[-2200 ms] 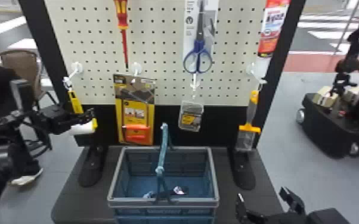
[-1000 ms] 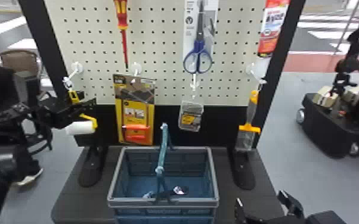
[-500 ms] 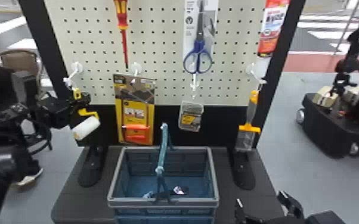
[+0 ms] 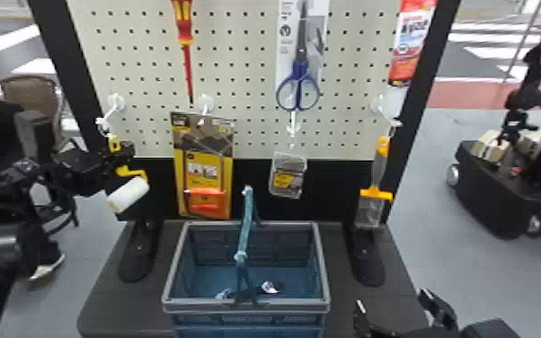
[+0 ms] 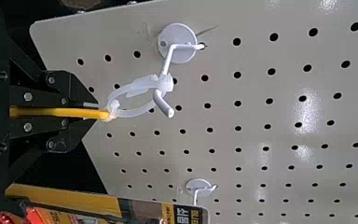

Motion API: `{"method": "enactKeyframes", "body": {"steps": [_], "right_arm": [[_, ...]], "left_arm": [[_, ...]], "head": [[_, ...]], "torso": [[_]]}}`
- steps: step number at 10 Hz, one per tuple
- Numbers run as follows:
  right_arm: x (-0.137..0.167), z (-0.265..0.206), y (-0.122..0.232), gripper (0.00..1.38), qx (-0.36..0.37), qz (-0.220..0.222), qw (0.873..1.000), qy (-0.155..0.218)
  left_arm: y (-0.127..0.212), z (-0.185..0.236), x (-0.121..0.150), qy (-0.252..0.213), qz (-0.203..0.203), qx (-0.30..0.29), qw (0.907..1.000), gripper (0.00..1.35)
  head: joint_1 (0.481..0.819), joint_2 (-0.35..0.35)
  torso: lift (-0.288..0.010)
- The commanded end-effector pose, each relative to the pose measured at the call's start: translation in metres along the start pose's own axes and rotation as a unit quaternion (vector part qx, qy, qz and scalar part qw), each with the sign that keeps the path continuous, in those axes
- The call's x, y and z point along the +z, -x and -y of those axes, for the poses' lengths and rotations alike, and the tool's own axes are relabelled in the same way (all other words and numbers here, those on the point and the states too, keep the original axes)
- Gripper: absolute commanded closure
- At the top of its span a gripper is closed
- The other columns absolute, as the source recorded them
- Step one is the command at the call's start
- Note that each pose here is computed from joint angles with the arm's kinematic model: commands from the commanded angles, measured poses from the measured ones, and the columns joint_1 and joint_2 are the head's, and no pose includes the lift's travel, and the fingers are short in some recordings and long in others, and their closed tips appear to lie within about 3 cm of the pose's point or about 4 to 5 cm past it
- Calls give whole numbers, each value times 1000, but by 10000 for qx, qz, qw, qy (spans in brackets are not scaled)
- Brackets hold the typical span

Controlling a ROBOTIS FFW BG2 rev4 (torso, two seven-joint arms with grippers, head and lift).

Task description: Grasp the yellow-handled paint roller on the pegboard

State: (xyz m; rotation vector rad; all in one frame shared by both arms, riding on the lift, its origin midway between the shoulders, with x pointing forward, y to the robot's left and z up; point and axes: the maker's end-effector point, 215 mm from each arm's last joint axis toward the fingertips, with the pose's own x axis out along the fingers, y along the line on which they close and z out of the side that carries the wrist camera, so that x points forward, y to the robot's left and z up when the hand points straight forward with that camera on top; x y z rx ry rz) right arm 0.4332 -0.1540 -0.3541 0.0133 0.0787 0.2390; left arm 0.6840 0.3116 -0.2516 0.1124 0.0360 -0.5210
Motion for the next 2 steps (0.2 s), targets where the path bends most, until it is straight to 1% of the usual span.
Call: {"method": "enactKeyframes", "body": {"steps": [1, 2], "right_arm": [[0, 0, 0, 124, 0, 3, 10000, 7], [0, 0, 0, 124, 0, 3, 10000, 7]], "left_arm": [[1, 0, 0, -14, -3, 7, 10000, 1193], [1, -1, 0, -17, 5, 13, 10000, 1193]], "head": [[549, 0], [549, 0]], "torso": [[-100], [-100]]}}
